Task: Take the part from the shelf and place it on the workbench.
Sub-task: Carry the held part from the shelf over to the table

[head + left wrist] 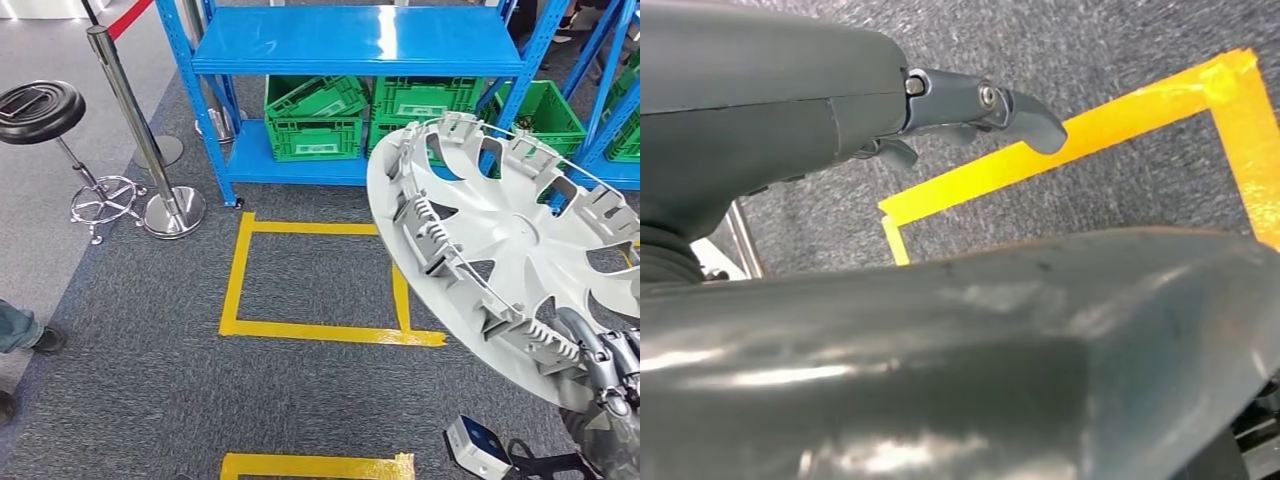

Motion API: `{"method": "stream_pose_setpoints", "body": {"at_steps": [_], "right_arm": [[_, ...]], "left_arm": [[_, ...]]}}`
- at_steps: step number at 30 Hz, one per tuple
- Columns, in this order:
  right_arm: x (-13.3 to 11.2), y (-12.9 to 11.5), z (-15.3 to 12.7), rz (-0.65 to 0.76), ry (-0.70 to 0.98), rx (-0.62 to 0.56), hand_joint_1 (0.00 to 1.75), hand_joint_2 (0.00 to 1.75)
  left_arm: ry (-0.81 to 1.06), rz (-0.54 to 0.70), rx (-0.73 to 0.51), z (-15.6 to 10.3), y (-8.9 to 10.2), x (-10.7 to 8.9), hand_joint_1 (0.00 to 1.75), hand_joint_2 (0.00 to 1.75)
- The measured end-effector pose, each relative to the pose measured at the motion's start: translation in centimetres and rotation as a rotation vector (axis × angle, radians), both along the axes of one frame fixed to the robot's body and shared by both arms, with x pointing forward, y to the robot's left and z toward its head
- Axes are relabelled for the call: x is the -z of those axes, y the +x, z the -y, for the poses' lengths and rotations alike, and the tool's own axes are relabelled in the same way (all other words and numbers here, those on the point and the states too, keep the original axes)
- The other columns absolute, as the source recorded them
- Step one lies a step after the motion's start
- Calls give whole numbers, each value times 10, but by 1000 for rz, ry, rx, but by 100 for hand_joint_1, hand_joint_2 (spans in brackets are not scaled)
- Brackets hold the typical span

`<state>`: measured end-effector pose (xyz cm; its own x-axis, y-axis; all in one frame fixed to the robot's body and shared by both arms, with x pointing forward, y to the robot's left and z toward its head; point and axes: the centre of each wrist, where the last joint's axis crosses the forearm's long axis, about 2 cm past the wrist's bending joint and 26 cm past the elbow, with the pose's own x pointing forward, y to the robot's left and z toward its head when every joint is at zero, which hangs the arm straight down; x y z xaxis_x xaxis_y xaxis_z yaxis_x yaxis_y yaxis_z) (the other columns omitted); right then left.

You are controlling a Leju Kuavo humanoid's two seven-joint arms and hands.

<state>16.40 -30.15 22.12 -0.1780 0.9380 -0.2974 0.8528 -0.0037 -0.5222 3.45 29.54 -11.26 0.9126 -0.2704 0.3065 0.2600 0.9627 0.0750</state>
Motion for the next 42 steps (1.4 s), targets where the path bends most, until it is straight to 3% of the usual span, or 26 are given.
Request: {"method": "stream_pose_setpoints", "body": {"at_steps": [42], "right_arm": [[4,-2,5,-17,64,66,175,175]], "left_arm": [[4,-1,16,-2,-3,0,0,0]]}}
